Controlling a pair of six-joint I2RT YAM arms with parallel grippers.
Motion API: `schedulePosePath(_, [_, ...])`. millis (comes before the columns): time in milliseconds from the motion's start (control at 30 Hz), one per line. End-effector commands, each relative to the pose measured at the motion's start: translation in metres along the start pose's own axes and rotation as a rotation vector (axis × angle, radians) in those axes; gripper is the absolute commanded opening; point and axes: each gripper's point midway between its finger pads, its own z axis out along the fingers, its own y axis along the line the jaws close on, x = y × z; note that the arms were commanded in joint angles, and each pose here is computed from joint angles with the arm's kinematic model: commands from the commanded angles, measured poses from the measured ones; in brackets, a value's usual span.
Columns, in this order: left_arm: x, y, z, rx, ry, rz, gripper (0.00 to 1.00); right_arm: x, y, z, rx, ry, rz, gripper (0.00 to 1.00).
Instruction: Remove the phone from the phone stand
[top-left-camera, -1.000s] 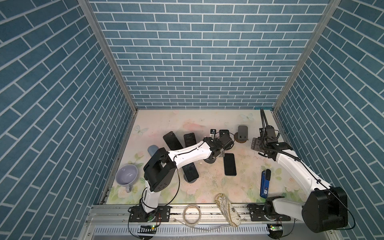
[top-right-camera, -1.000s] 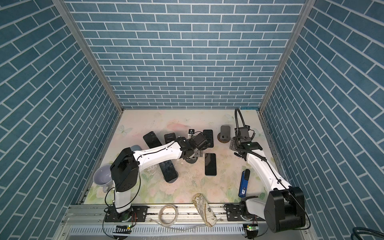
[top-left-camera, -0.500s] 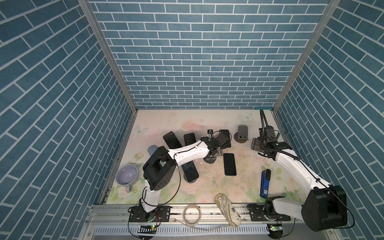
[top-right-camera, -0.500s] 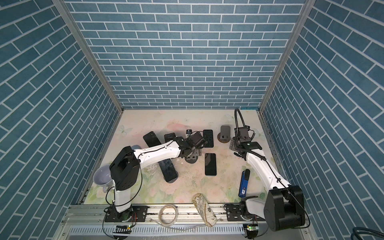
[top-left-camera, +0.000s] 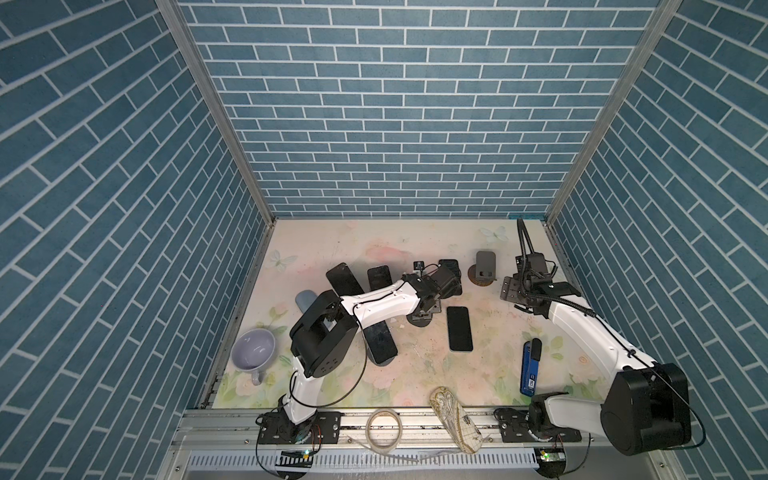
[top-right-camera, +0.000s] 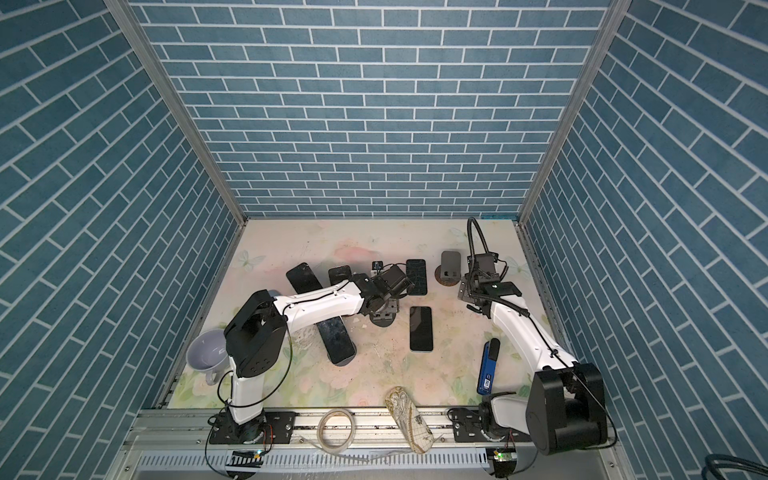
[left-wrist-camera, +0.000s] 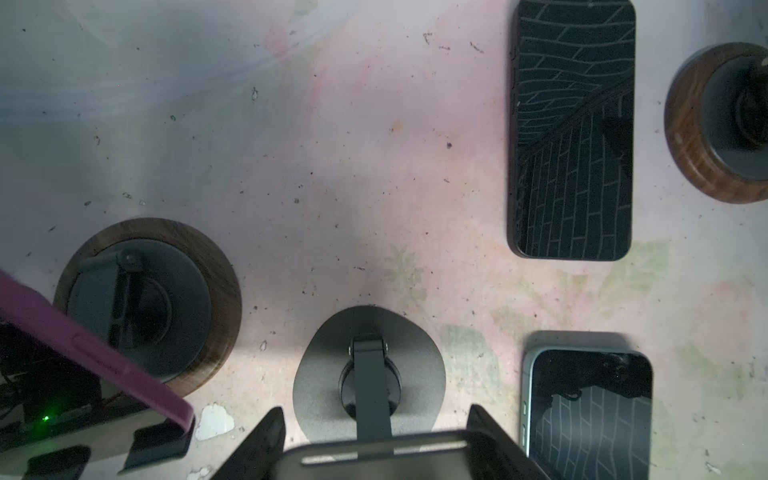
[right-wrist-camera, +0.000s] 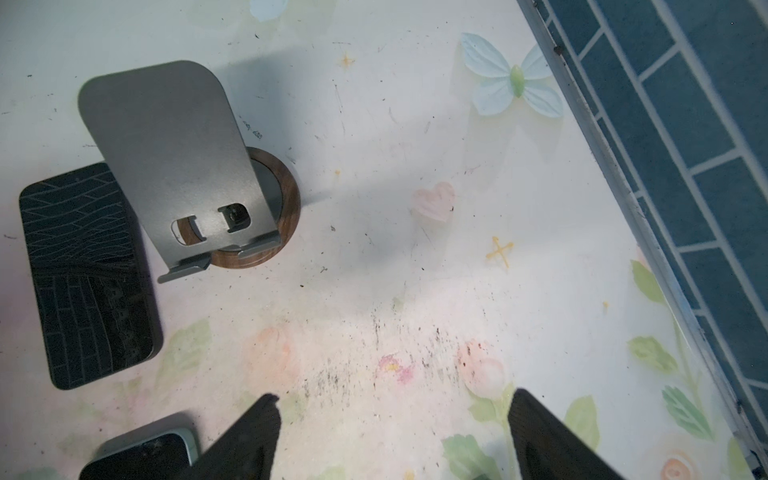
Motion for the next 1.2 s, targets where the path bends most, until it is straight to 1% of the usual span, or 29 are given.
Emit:
schedulePosePath(0, [0.002,0.006,0.010,-0.029,0.013,0.002,0.67,-0.015,0.003,-0.007,-0.007,-0.022,0.033,0.87])
schedulePosePath(167, [0.000,0.005,0.010,-0.023,0.012,0.003,0.57,-0.016,0.004,-0.005,-0.005,-0.019,0.030,0.87])
schedulePosePath(367, [-0.007,-0.001,0.006,-0.009,-0.001,0.017,0.53,-0.018,0.004,-0.005,-0.003,-0.021,0.026,0.87])
schedulePosePath(567, [-0.016,-0.007,0.000,0.005,-0.018,0.032,0.50,-0.018,0.004,-0.004,0.002,-0.017,0.020,0.87])
schedulePosePath(767, [-0.026,-0.018,-0.010,0.034,-0.030,0.042,0.50,-0.018,0.003,-0.003,0.007,-0.020,0.021,0.88])
schedulePosePath(1000, [-0.047,-0.039,-0.031,0.087,-0.076,0.062,0.50,-0.016,-0.003,0.001,0.038,-0.008,0.029,0.87])
schedulePosePath(1167, [-0.055,-0.057,-0.042,0.121,-0.093,0.089,0.50,-0.013,-0.013,0.004,0.070,0.009,0.045,0.88])
